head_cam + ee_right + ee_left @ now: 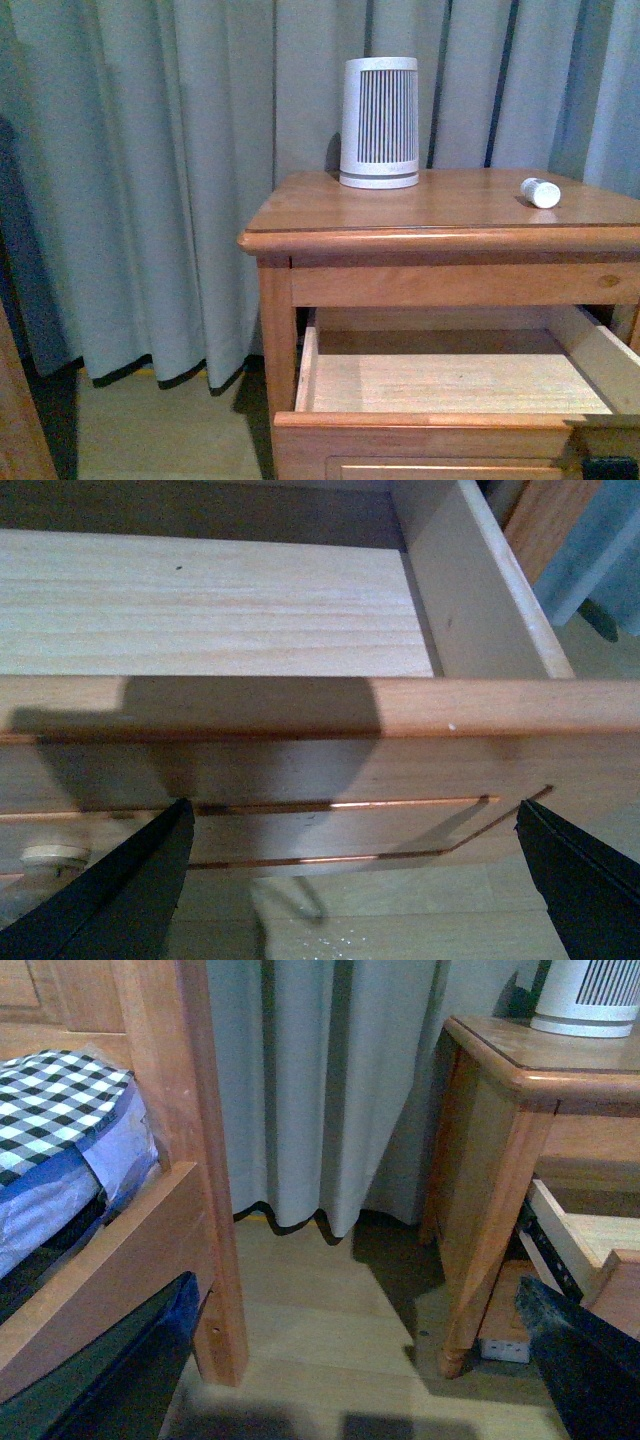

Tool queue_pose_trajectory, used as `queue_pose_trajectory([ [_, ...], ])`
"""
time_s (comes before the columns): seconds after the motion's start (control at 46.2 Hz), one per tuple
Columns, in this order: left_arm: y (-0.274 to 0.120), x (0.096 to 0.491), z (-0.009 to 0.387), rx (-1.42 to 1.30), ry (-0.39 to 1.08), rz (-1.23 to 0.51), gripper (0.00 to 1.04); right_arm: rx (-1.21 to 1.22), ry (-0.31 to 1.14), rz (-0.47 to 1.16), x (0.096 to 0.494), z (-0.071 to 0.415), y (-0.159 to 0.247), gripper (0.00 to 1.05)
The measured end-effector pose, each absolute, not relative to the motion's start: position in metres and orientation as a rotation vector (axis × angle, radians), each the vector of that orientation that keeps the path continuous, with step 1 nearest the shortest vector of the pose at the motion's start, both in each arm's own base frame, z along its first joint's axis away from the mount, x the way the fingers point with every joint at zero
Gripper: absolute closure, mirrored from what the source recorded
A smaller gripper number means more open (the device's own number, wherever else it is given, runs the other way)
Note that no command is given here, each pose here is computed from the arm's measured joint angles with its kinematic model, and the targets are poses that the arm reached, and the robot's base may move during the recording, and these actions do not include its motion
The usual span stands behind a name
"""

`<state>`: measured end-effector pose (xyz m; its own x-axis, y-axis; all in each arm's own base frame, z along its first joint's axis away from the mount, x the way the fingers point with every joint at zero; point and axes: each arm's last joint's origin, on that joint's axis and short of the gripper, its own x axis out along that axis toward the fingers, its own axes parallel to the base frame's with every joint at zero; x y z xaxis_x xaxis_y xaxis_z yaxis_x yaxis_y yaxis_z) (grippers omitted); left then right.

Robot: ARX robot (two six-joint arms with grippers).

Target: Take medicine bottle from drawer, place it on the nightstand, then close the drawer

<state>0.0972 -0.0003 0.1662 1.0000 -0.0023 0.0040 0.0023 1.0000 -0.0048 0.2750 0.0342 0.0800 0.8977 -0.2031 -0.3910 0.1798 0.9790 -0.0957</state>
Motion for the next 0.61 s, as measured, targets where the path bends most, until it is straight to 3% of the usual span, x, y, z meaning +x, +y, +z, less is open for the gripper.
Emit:
queue_pose_trajectory([
  [0.346,0.0,0.097,0.166,-0.005,-0.004,-0.002,0.07,-0.115,0.364,-0.273,0.389,0.08,0.018,0.07],
  [0.606,0.0,0.097,0.166,-0.005,-0.004,-0.003,0.07,-0.125,0.429,-0.295,0.434,0.095,0.009,0.07],
])
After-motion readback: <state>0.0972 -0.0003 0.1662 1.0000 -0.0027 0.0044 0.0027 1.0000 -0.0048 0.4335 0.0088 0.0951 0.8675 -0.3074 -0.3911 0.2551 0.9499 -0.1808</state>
